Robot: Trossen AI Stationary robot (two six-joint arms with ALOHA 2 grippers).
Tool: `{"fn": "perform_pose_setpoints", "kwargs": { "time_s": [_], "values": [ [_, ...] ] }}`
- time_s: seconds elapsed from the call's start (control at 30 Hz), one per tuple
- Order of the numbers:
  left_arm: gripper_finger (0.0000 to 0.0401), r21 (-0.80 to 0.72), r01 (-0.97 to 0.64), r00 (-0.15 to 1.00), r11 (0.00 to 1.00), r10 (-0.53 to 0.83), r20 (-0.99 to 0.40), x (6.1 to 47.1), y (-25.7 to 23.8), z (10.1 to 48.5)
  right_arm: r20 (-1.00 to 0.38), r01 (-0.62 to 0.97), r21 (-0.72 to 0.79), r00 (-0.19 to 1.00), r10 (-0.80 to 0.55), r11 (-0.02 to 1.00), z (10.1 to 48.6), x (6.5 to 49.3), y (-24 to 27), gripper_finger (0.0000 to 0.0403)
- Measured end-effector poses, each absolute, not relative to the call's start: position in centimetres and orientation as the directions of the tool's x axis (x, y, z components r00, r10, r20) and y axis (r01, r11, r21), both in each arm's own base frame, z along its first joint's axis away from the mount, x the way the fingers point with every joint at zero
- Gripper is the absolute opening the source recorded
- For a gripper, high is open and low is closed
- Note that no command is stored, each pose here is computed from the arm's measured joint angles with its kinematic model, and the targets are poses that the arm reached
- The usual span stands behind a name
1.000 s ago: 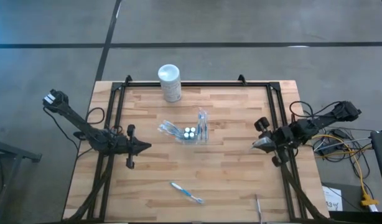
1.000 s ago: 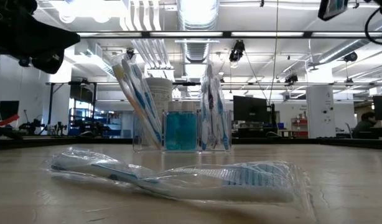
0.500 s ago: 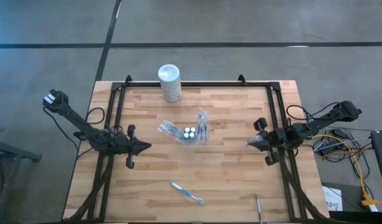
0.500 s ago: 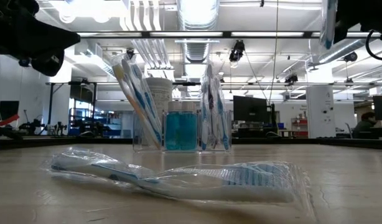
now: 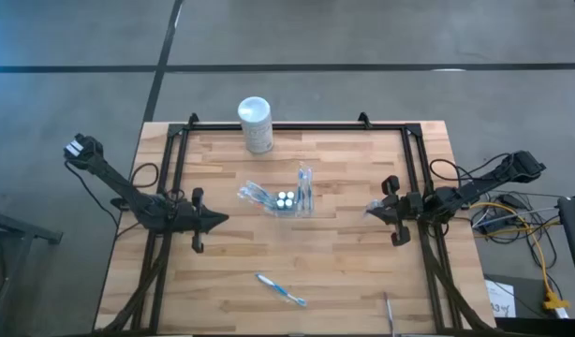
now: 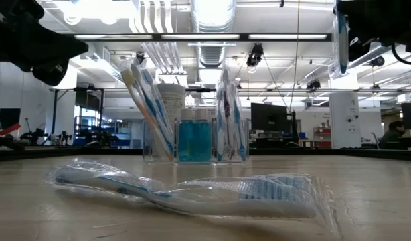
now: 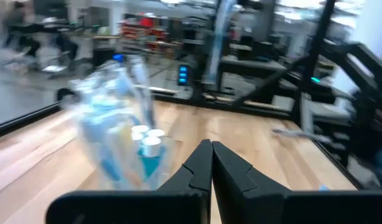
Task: Pick & Place toothbrushing station
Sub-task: Put the blue toothbrush into the transparent organizer
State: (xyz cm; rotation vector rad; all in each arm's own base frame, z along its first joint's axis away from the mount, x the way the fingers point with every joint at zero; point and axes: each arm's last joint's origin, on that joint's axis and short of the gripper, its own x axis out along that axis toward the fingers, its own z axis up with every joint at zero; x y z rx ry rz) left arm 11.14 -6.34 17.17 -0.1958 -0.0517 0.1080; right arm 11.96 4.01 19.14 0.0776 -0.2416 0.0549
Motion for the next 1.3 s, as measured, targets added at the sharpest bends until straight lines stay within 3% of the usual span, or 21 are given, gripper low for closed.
{"fn": "perform_pose_setpoints", "kwargs": {
  "time_s": [0.23, 0.5, 0.8, 1.1, 1.3],
  "values": [
    [0.001, -0.213, -0.134, 0.985, 0.968, 0.153, 0.076, 11.8, -6.7, 19.7, 0.24, -0.061, 0.058, 0.97, 0.045, 0.996, 19.1, 12.0, 4.0, 0.0013],
    [0.001, 0.021, -0.168, 0.985, 0.986, 0.169, -0.038, 16.2, -9.9, 25.9, 0.267, -0.057, 0.042, 0.963, 0.044, 0.997, 20.1, 12.6, 4.3, 0.0013],
    [0.001, 0.12, -0.202, 0.979, 0.972, 0.204, -0.003, 22.0, -12.9, 32.0, 0.171, -0.078, 0.0, 0.982, 0.077, 0.997, 21.6, 16.3, 6.0, 0.0013],
    [0.0034, 0.106, -0.09, 0.994, 0.99, 0.083, 0.066, 27.1, -10.6, 32.7, 0.174, -0.128, -0.083, 0.975, 0.141, 0.988, 24.1, 21.1, 8.3, 0.0013],
    [0.0089, 0.176, -0.08, 0.997, 0.981, 0.08, 0.008, 29.5, -10.3, 31.1, 0.157, -0.124, -0.121, 0.977, 0.143, 0.985, 24.4, 23.1, 9.2, 0.0013]
  ]
}}
